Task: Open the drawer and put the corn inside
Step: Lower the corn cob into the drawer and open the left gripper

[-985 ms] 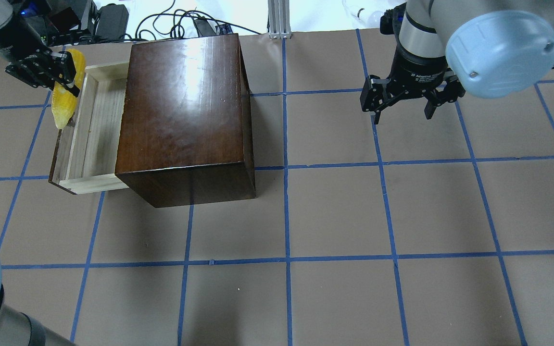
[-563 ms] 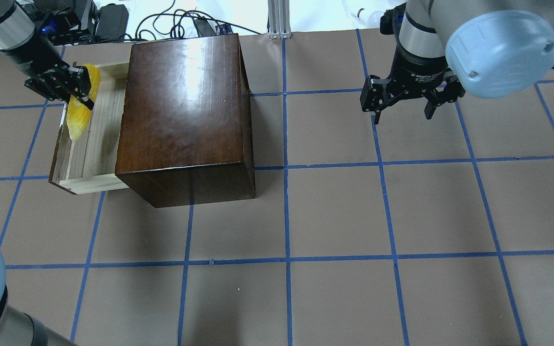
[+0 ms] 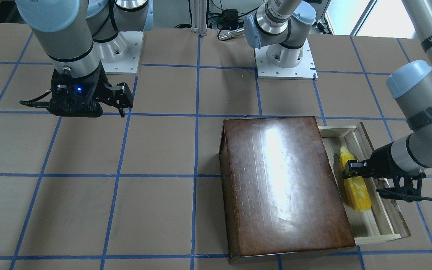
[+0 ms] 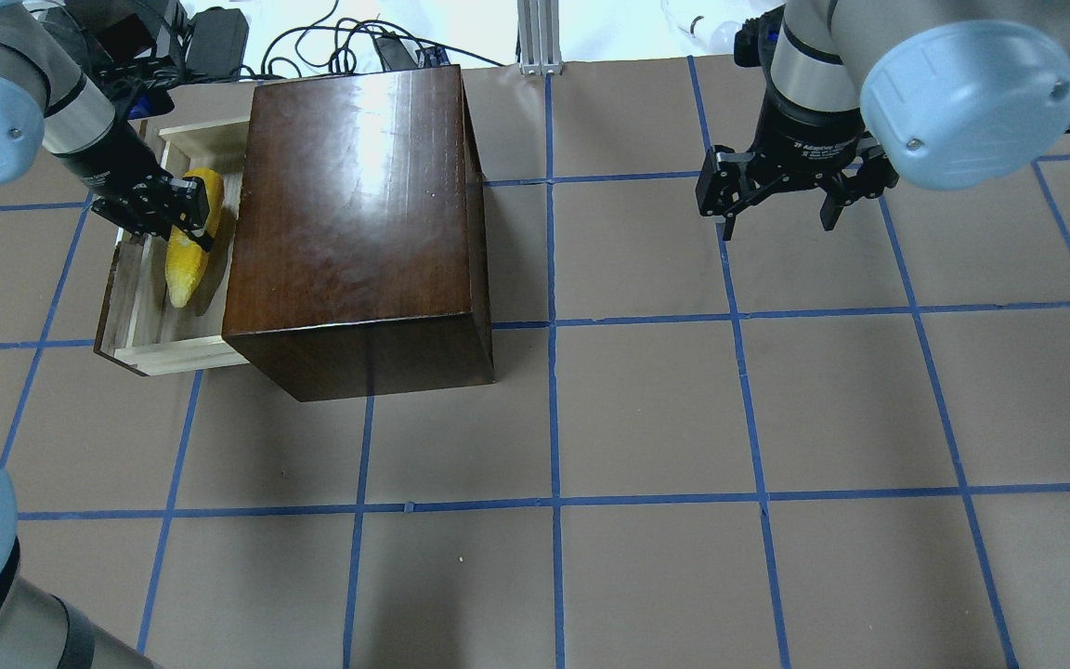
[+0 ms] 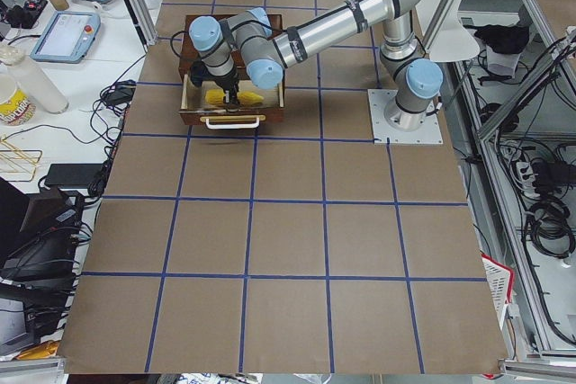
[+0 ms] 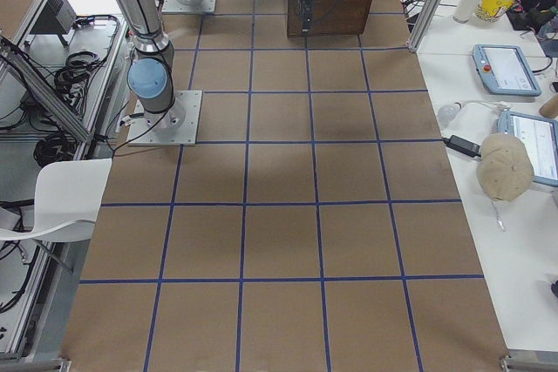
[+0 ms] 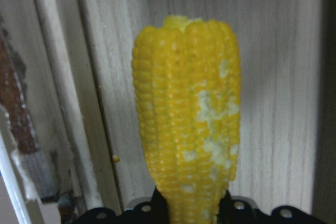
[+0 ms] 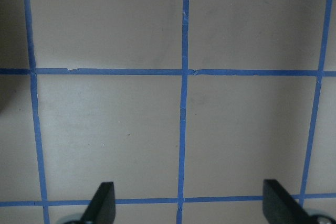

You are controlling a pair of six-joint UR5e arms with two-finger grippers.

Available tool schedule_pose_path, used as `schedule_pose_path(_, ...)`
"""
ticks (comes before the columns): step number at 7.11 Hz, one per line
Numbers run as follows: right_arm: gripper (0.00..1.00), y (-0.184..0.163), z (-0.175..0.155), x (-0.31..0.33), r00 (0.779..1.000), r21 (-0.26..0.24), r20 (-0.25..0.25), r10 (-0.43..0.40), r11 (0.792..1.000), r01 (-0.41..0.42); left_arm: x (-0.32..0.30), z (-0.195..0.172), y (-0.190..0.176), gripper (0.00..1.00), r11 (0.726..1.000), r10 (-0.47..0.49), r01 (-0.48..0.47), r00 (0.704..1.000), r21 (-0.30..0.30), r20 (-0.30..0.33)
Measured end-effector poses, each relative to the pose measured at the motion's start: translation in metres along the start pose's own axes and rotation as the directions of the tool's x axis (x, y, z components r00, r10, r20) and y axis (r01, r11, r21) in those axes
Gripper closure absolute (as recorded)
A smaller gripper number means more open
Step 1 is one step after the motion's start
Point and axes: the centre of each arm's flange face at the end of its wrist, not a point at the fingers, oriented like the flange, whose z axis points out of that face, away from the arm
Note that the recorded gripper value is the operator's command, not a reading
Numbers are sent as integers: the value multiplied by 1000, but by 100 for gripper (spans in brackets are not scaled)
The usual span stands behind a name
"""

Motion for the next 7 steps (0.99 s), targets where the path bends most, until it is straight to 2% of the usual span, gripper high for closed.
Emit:
schedule_pose_path(1,0,0,0,0,1000,0,0,0,1000,0,2,2,-1,5,1000,-1,1,1000,-5,-1)
schedule_pose_path(2,0,0,0,0,1000,0,0,0,1000,0,2,3,-1,0,1000,-2,2,1000,-6,-1)
schedule_pose_path(5,0,0,0,0,1000,-1,0,0,1000,0,11,-20,1,0,999,4,-3,1000,36,-15)
schedule_pose_path(7,0,0,0,0,1000,0,0,0,1000,0,19,-49,4,0,998,11,-10,1000,62,-14)
